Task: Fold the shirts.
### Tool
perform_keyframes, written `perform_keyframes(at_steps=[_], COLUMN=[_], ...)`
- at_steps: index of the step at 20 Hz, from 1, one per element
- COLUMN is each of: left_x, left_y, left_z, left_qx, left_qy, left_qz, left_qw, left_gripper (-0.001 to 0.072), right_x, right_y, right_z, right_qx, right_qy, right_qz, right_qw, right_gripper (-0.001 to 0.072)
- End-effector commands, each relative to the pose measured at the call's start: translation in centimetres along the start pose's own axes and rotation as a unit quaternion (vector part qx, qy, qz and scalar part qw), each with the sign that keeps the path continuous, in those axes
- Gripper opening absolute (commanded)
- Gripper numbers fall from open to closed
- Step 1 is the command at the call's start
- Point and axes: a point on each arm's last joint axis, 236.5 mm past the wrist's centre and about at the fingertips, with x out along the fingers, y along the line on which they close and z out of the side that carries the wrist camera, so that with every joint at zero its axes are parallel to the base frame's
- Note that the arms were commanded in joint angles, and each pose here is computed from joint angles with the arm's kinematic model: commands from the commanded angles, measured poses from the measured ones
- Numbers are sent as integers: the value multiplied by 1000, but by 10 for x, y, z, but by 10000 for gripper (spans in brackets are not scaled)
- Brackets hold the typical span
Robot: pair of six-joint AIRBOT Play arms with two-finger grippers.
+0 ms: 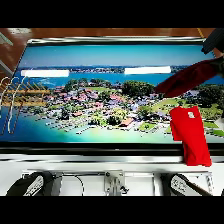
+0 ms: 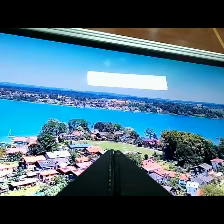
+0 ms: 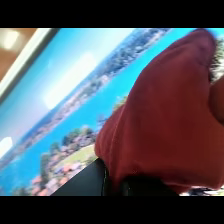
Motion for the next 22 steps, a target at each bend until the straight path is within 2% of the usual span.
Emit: perform_keyframes(at_steps=[1, 4, 6, 10, 14, 15, 19, 22], left_x=[0, -1, 1, 4, 7, 7, 6, 6], left_y=[0, -1, 0, 0, 1, 1, 1, 1], left_z=[-1, -1, -1, -2, -2, -2, -2, -2], left_qx=[-2, -2, -11, -19, -20, -20, -20, -20], left_qy=[1, 1, 2, 5, 8, 8, 8, 8], left_qz=[-1, -2, -1, -4, -4, -4, -4, -4], left_qw=[1000, 1000, 1000, 1000, 1000, 1000, 1000, 1000], left_gripper=[32, 32, 32, 32, 32, 32, 32, 32], right_x=[9, -3, -13, -12, 2, 2, 0, -7], right_y=[-54, -111, -130, -123, -54, -46, -61, -106], right_z=[0, 11, 20, 27, 55, 60, 61, 33], right_qx=[4, -31, -44, -46, -59, -63, -76, -99], right_qy=[13, -5, -15, -22, -86, -96, -96, -25], right_qz=[-98, -216, -254, -214, -62, -47, -79, -173], right_qw=[995, 976, 966, 976, 993, 992, 989, 980], right_gripper=[58, 58, 57, 57, 57, 58, 58, 58])
